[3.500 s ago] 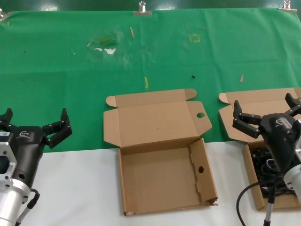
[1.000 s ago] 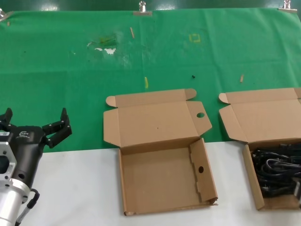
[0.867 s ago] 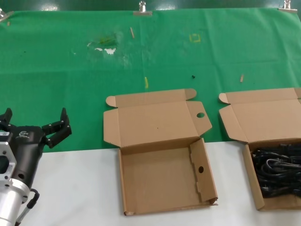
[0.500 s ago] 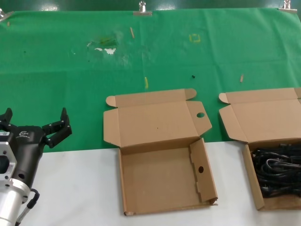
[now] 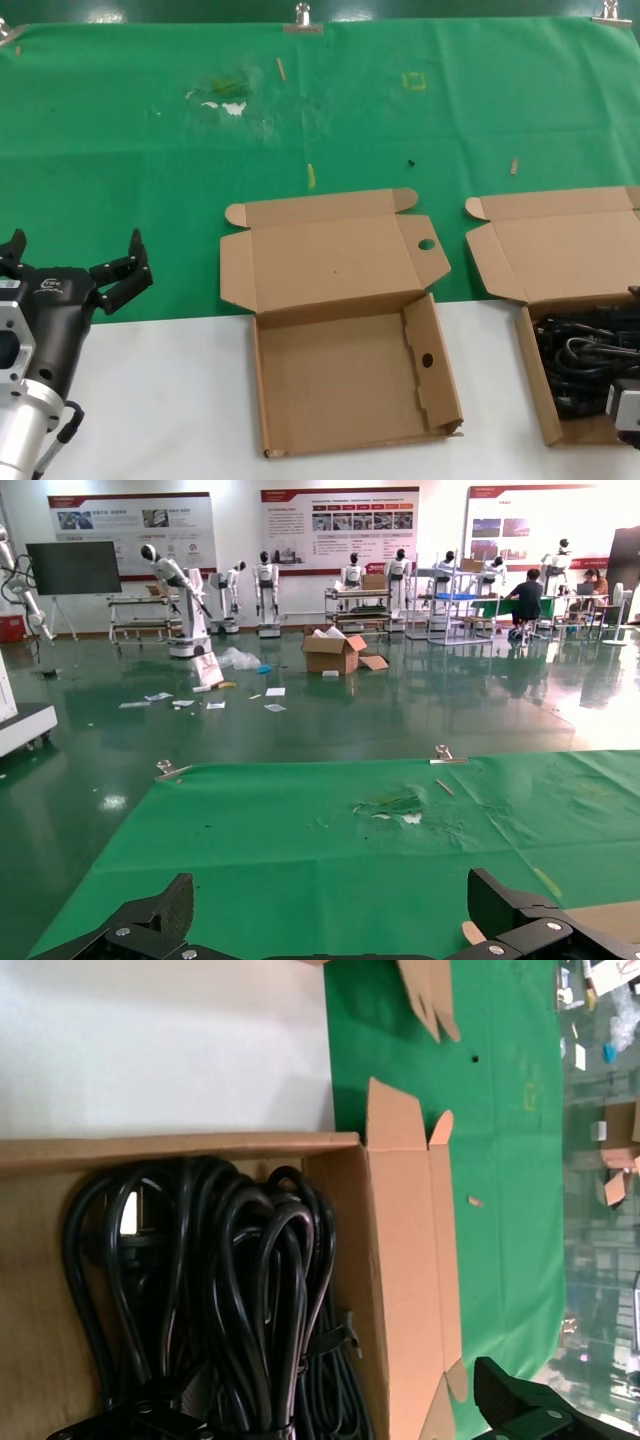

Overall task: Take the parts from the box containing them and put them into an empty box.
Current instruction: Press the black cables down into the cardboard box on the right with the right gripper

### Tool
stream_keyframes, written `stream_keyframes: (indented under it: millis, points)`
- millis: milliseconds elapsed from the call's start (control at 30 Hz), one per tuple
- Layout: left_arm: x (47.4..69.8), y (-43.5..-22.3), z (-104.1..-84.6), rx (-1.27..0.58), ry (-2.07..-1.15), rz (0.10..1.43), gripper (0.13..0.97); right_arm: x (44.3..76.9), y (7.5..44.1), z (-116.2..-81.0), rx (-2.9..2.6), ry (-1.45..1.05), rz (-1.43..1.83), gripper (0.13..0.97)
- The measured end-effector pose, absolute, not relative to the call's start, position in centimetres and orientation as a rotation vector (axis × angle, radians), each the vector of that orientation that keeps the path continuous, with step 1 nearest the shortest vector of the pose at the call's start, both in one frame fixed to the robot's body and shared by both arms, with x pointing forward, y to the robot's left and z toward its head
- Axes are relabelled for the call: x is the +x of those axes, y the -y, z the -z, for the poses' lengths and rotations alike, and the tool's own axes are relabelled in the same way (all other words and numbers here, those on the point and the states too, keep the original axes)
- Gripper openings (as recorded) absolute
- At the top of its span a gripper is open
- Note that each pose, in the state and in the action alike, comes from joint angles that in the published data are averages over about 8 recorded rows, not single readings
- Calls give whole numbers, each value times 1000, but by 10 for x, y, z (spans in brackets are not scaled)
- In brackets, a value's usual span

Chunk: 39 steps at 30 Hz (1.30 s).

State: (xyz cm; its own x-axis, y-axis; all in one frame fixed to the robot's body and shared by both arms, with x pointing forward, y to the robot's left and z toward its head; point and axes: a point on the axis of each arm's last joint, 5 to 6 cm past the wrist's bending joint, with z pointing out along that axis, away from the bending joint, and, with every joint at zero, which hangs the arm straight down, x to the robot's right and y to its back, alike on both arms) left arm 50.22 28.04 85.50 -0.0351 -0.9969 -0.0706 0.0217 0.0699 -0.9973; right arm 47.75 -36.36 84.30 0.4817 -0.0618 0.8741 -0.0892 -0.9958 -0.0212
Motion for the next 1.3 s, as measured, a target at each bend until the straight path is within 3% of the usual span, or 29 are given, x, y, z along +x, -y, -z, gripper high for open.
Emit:
stream_keyframes:
  millis: [367,500,1067,1300]
  points:
    - [502,-280,-855,-1125,-1253,1193,966,474,367,-838,2693,186,-1548,774]
    - [502,-280,-855,-1125,-1253,1193,966,471,368,-837,2702,213,-1543,774]
    - [502,-280,-855,-1125,-1253,1193,966,471,366,-835,2722,234,-1528,374]
    - [502,-280,-855,-1125,-1253,1193,966,470,365,-838,2726,234,-1530,270]
